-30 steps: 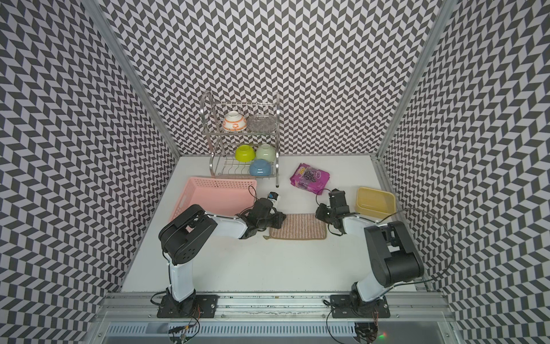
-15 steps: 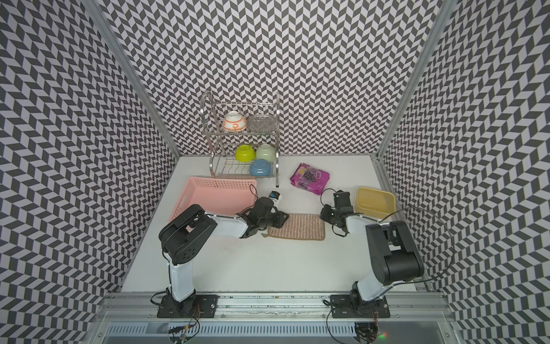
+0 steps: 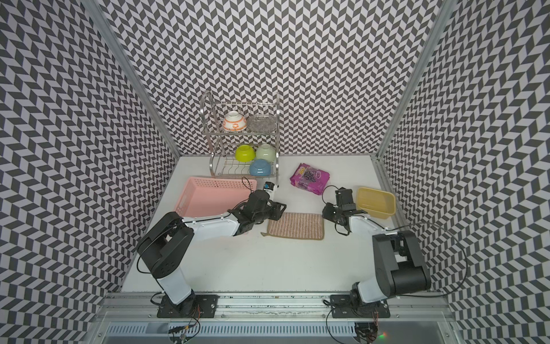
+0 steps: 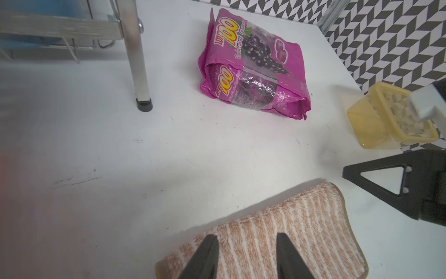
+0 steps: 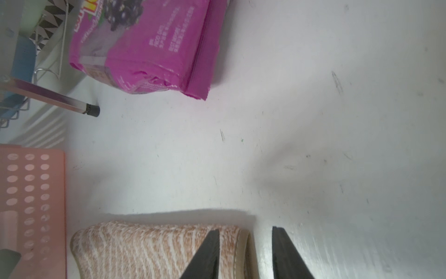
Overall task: Fold the square dishcloth
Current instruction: Smooth out the cleaning item at the center of the board.
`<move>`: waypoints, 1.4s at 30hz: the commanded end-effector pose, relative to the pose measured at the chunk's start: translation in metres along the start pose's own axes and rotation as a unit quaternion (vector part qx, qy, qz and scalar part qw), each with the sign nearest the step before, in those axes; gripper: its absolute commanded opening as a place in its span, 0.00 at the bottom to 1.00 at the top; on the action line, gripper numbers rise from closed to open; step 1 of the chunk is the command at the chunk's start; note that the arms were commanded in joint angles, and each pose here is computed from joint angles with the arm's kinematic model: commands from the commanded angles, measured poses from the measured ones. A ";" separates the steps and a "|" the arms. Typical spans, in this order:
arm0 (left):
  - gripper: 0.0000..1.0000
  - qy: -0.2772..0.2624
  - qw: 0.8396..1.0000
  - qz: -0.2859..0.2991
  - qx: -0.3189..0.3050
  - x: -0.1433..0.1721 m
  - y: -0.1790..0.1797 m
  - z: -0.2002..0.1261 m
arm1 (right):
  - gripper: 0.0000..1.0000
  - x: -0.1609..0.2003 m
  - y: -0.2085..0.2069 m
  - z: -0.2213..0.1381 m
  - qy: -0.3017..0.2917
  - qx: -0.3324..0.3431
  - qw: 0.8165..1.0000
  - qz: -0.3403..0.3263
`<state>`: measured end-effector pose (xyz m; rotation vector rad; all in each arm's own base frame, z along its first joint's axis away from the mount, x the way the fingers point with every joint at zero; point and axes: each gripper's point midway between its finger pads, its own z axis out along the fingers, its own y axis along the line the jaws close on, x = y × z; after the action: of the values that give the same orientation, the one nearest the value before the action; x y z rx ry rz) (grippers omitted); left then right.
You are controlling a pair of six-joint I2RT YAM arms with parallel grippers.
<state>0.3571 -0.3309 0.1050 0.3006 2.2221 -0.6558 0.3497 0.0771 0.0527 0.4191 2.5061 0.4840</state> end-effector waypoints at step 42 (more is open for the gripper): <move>0.30 0.097 0.994 -0.040 -0.032 0.106 0.001 -0.006 | 0.32 0.049 -0.034 -0.003 0.060 0.123 0.990 -0.019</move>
<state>0.2886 -0.3140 0.0315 0.2444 2.4415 -0.5464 0.3022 0.0832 0.0232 0.4067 2.6748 0.2889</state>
